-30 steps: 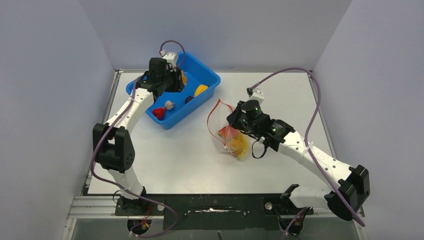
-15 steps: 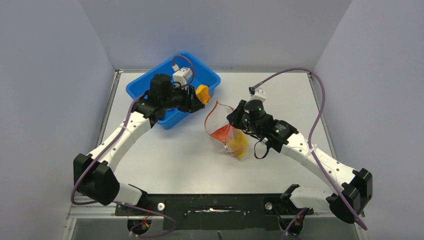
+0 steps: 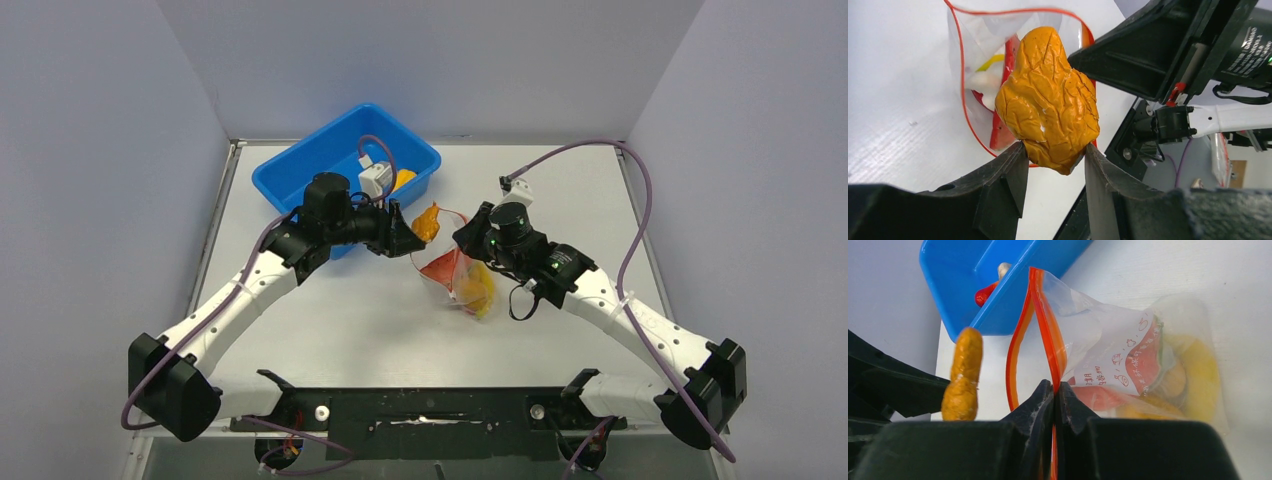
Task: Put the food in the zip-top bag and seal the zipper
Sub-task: Place the fake bread in the zipper food storage bag.
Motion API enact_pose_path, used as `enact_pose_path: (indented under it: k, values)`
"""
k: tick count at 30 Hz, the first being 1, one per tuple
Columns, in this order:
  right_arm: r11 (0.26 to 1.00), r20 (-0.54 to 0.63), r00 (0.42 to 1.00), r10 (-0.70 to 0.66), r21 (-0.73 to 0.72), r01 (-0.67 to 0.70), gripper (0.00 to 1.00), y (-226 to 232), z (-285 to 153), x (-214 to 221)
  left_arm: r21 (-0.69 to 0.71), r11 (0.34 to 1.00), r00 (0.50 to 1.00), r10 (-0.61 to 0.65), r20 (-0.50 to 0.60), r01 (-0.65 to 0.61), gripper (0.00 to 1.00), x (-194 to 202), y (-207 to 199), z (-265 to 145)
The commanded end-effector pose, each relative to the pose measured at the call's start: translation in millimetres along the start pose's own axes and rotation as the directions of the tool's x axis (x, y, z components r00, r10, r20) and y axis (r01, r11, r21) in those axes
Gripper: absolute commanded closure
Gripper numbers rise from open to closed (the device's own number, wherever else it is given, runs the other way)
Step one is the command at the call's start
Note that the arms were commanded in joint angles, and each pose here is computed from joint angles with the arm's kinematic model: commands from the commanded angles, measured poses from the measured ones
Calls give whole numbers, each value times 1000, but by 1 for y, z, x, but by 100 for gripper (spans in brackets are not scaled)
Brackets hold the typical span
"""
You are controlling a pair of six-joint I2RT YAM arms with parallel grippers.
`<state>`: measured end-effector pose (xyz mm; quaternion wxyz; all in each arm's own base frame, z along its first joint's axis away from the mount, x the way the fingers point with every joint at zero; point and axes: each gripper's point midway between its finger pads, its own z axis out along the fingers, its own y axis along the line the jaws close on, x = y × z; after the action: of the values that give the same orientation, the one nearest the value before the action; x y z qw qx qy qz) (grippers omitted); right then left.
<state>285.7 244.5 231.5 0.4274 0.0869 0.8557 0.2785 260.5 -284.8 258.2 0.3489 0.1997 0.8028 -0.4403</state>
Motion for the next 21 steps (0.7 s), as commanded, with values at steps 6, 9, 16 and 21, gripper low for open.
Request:
enact_pose_path:
  k: [6, 9, 16, 21]
  values:
    - [995, 82, 996, 44, -89, -37, 100, 22, -13, -22, 50, 997, 998, -57, -40, 59, 70, 18, -12, 13]
    - [994, 78, 996, 48, -97, -40, 100, 23, -14, -20, 43, 996, 995, -80, -56, 82, 67, 22, -10, 21]
    - [993, 70, 996, 48, -110, -40, 100, 25, -16, -17, 6, 996, 992, -90, -86, 91, 59, 29, -9, 34]
    - [991, 70, 996, 57, -121, -48, 100, 27, -17, -15, -24, 995, 991, -99, -85, 97, 48, 28, -5, 38]
